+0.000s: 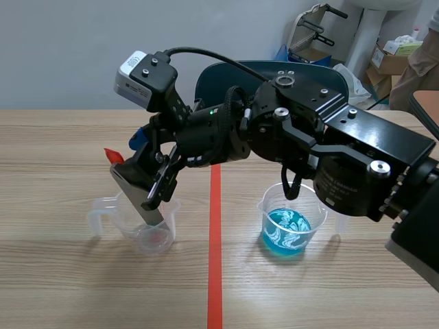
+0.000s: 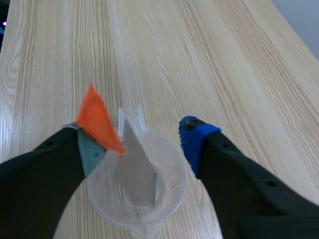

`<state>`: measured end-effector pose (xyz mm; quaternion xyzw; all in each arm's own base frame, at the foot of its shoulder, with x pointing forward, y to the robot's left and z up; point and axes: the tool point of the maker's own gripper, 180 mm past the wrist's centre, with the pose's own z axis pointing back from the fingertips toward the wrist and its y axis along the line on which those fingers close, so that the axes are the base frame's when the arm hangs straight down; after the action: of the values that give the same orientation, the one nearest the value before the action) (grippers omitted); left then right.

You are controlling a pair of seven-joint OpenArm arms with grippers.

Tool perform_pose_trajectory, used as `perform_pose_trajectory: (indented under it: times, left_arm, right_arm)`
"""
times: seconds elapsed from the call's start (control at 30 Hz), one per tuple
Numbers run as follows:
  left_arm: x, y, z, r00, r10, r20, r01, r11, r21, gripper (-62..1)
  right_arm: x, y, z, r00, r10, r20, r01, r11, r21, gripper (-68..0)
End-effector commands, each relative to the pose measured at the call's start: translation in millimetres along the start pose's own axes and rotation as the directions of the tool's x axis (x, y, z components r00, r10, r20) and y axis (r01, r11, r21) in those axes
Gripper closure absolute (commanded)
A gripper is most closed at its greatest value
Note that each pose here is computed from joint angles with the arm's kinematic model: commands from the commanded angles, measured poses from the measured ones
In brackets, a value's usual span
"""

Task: Do the redox reaction experiment

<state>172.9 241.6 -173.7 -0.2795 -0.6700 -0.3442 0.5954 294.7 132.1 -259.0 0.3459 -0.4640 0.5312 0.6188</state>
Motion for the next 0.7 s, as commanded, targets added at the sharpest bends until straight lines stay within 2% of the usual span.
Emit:
perform_pose_trajectory:
  times: [0.0,0.17,0.67]
  left_arm:
    - [7.3,1.8,-1.3,0.999,-0.007,0.033,0.007,1.000,0.009,-62.3]
    - [7.3,1.8,-1.3,0.999,-0.007,0.033,0.007,1.000,0.009,-62.3]
    - [7.3,1.8,-1.3,0.999,-0.007,0.033,0.007,1.000,0.008,-62.3]
  right_arm:
    - [15.3,-2.1,1.2,0.999,0.023,0.037,-0.023,1.000,0.010,-44.2]
    - [17.2,-0.6,0.6,0.999,0.015,0.045,-0.016,1.000,0.017,-67.3]
    - [19.2,1.9,-3.1,0.999,0.017,0.040,-0.018,1.000,0.022,-67.9]
